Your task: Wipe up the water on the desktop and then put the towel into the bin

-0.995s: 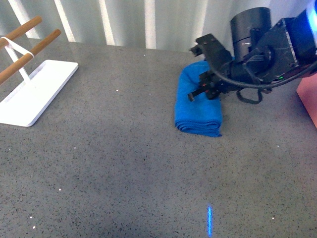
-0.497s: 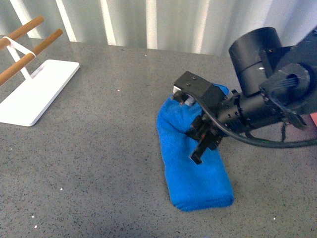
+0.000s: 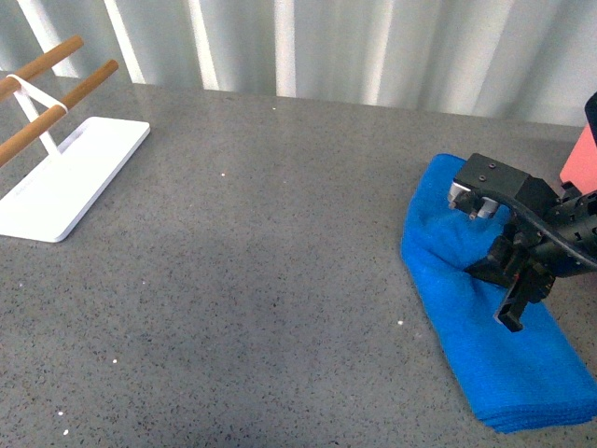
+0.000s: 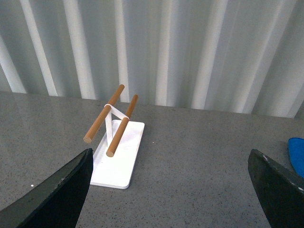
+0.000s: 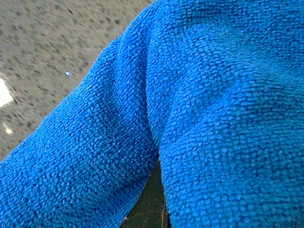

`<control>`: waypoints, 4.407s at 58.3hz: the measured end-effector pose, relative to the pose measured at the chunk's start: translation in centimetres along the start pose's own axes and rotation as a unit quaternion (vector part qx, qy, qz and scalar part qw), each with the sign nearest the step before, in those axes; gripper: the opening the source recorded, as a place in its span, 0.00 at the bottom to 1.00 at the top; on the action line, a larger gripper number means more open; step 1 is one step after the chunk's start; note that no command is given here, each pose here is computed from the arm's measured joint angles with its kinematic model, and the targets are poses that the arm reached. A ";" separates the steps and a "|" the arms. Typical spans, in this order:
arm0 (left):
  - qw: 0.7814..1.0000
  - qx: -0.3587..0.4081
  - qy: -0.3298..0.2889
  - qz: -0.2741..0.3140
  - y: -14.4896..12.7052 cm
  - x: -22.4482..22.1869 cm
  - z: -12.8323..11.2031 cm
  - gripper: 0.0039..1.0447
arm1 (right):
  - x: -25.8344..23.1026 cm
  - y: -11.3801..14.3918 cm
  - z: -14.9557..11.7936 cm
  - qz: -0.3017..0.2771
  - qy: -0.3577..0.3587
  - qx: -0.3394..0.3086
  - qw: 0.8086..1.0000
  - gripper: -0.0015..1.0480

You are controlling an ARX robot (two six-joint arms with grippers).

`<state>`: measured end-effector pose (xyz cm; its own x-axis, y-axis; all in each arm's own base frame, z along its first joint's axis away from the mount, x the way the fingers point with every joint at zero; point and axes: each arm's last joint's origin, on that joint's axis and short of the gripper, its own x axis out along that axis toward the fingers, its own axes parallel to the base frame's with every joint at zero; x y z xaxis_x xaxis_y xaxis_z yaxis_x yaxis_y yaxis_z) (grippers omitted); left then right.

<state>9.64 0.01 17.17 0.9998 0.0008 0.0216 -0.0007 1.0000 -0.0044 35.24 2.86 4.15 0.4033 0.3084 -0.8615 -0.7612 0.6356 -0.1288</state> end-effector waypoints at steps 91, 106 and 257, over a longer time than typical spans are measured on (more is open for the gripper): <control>1.000 0.000 0.000 0.000 0.0 0.0 0.0 0.94 | -20.7 -13.6 -9.0 -0.261 -0.047 0.245 0.932 0.03; 1.000 0.000 0.000 0.000 0.0 0.0 0.0 0.94 | -17.0 -15.0 -8.6 -0.239 0.012 0.296 0.925 0.03; 1.000 0.000 0.000 0.000 0.0 0.0 0.0 0.94 | -22.8 14.8 -7.4 -0.339 -0.428 0.256 0.798 0.03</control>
<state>9.64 0.01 17.17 0.9998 0.0008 0.0216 -0.0007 1.0000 -0.0044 11.01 -0.03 18.22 1.0000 0.0011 -0.0002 -0.0011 0.9999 -0.0162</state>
